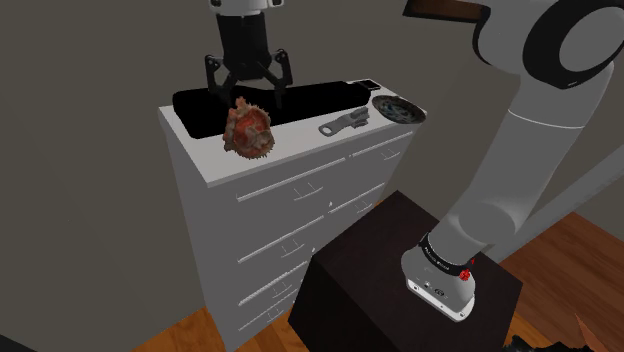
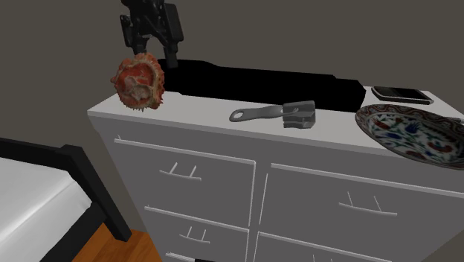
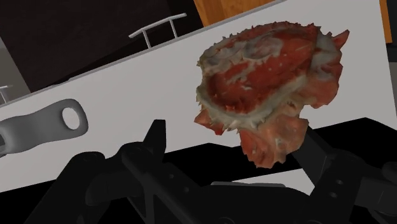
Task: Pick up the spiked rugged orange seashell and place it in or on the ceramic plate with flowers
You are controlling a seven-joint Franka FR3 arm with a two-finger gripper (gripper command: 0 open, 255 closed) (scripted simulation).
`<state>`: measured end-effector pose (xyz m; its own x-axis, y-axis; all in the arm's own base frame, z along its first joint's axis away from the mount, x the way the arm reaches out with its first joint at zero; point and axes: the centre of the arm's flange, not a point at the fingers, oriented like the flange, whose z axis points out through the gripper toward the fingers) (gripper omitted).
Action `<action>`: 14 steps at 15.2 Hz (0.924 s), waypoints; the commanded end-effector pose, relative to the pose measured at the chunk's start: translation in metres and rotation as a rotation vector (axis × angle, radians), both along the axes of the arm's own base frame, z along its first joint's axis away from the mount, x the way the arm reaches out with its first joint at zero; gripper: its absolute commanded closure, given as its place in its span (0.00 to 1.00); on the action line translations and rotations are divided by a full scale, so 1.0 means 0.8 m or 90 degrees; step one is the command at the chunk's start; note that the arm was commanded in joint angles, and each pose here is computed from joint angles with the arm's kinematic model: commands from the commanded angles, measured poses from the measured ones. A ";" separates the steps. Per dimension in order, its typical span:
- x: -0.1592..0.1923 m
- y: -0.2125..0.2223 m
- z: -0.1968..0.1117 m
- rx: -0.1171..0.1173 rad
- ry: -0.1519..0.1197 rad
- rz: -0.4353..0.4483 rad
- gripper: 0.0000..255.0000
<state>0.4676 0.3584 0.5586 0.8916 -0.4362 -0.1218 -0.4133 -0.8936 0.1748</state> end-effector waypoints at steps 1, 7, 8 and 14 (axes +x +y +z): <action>-0.001 0.000 -0.003 0.000 0.000 0.000 0.00; -0.001 0.000 -0.003 0.000 0.000 0.000 1.00; -0.001 0.000 -0.003 0.000 0.000 0.000 1.00; -0.001 0.000 -0.002 0.000 0.000 0.000 1.00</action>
<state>0.4674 0.3580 0.5573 0.8915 -0.4369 -0.1202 -0.4146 -0.8935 0.1729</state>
